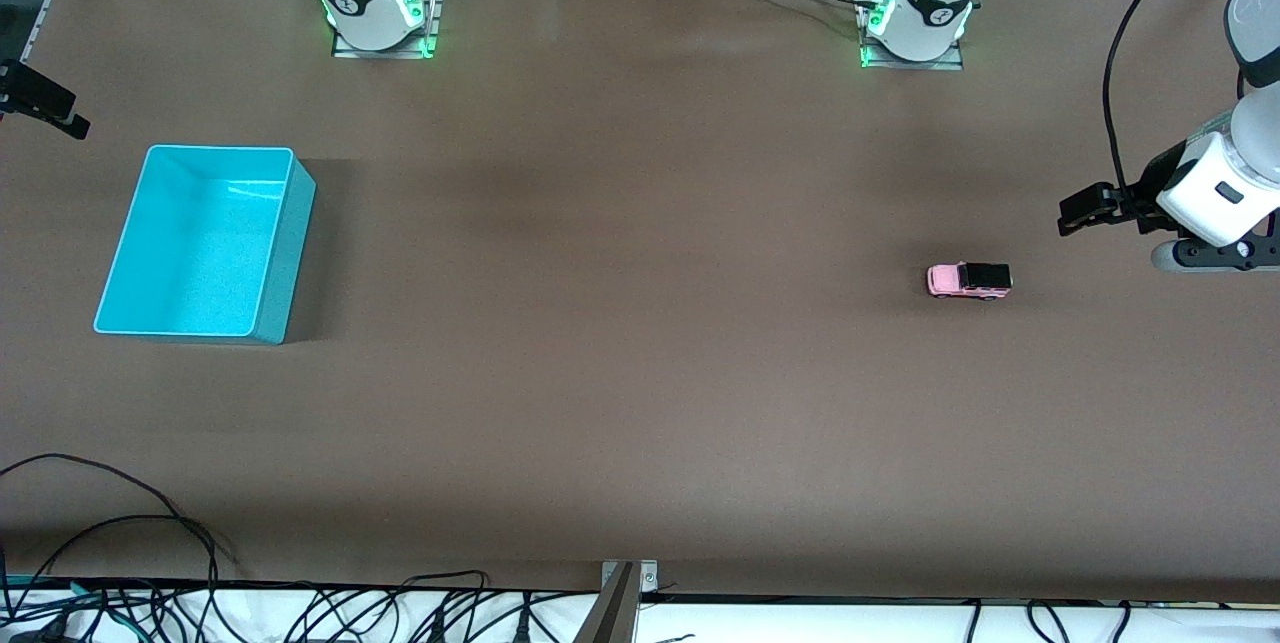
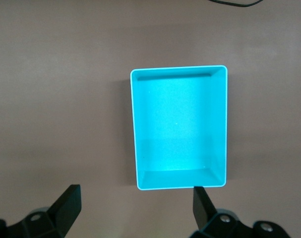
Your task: Wind and store pink jeep toy
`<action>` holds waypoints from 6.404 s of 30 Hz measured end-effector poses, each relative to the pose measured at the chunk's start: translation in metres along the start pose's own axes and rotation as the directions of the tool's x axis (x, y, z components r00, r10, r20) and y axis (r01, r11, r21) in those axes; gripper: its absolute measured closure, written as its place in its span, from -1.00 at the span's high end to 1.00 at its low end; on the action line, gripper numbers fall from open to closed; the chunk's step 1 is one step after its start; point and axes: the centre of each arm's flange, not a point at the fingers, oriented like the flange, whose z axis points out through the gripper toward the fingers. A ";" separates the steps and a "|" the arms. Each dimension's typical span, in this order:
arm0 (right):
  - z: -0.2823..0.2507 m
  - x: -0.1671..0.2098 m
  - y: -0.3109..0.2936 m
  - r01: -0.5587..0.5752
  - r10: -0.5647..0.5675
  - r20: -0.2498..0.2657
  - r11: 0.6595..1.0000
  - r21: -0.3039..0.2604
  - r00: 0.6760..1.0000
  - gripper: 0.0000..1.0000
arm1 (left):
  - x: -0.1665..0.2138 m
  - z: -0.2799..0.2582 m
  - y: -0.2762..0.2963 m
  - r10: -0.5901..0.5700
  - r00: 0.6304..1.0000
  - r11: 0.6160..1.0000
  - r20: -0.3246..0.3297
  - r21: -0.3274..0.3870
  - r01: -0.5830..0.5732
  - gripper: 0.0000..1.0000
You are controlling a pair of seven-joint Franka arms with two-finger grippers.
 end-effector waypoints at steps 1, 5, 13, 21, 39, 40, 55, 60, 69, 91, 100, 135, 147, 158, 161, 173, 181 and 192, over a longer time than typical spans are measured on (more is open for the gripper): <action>0.000 0.000 0.000 0.000 0.000 0.000 1.000 0.000 1.000 1.00 | 0.000 0.000 0.000 0.000 1.000 1.000 0.000 0.000 0.000 1.00; 0.000 0.000 0.000 0.000 0.000 0.000 1.000 0.000 1.000 1.00 | 0.000 0.000 0.000 0.000 1.000 1.000 0.000 0.000 0.000 1.00; 0.000 0.000 0.000 0.000 0.000 0.000 1.000 0.000 1.000 1.00 | 0.000 0.000 0.000 0.000 1.000 1.000 0.000 0.000 0.000 1.00; 0.000 0.000 0.000 0.000 0.000 0.000 1.000 0.000 1.000 1.00 | 0.000 0.000 0.000 0.000 1.000 1.000 0.000 0.000 0.000 1.00; 0.000 0.000 0.000 0.000 0.000 0.000 1.000 0.000 1.000 1.00 | 0.000 0.000 0.000 0.000 1.000 1.000 -0.001 0.000 0.000 1.00; 0.000 0.000 0.000 0.000 0.000 0.000 1.000 0.000 1.000 1.00 | 0.000 0.000 0.000 0.000 1.000 1.000 -0.001 0.000 0.000 1.00; 0.000 0.000 0.000 0.000 0.000 0.000 1.000 0.000 1.000 1.00 | 0.000 -0.001 0.000 0.000 1.000 1.000 -0.001 0.000 0.000 1.00; 0.000 0.000 0.000 0.000 0.000 0.000 1.000 0.000 1.000 1.00 | 0.000 -0.001 0.000 0.000 1.000 1.000 -0.001 0.000 0.000 1.00; 0.000 0.000 0.000 0.000 0.000 0.001 1.000 0.000 1.000 1.00 | 0.000 -0.001 0.000 0.000 1.000 1.000 -0.001 0.000 0.000 1.00; 0.000 0.000 0.000 0.000 0.000 0.002 1.000 0.000 1.000 1.00 | 0.000 -0.001 0.000 0.000 1.000 1.000 -0.001 0.000 0.000 1.00; 0.000 0.000 0.000 0.000 0.000 0.002 1.000 0.000 1.000 1.00 | 0.000 -0.001 0.000 0.000 1.000 1.000 -0.001 0.000 0.000 1.00; 0.000 0.000 0.000 0.001 -0.001 0.002 1.000 0.000 1.000 1.00 | 0.000 -0.001 0.000 0.000 1.000 1.000 -0.001 0.000 0.000 1.00; 0.000 0.000 0.000 0.001 -0.001 0.002 1.000 0.000 1.000 1.00 | 0.000 -0.001 0.000 0.000 1.000 1.000 -0.001 0.000 0.000 1.00; 0.000 0.000 -0.001 0.002 -0.002 0.003 1.000 0.000 1.000 1.00 | 0.000 -0.001 0.000 0.000 1.000 1.000 -0.001 0.000 0.000 1.00; 0.000 0.000 -0.001 0.002 -0.002 0.004 1.000 0.000 1.000 1.00 | 0.000 -0.001 0.000 0.000 1.000 1.000 -0.001 0.000 0.000 1.00; 0.005 0.003 -0.015 0.027 -0.027 0.018 1.000 0.000 0.999 1.00 | 0.000 -0.001 0.000 0.000 1.000 1.000 -0.001 0.000 0.000 1.00; 0.011 0.006 -0.022 0.041 -0.041 0.029 0.999 0.000 0.999 1.00 | 0.000 -0.001 0.000 0.000 1.000 1.000 -0.001 0.000 0.000 1.00; 0.011 0.006 -0.021 0.038 -0.038 0.028 0.999 0.000 0.999 1.00 | 0.000 0.000 -0.003 -0.173 0.985 0.985 0.001 0.000 0.173 1.00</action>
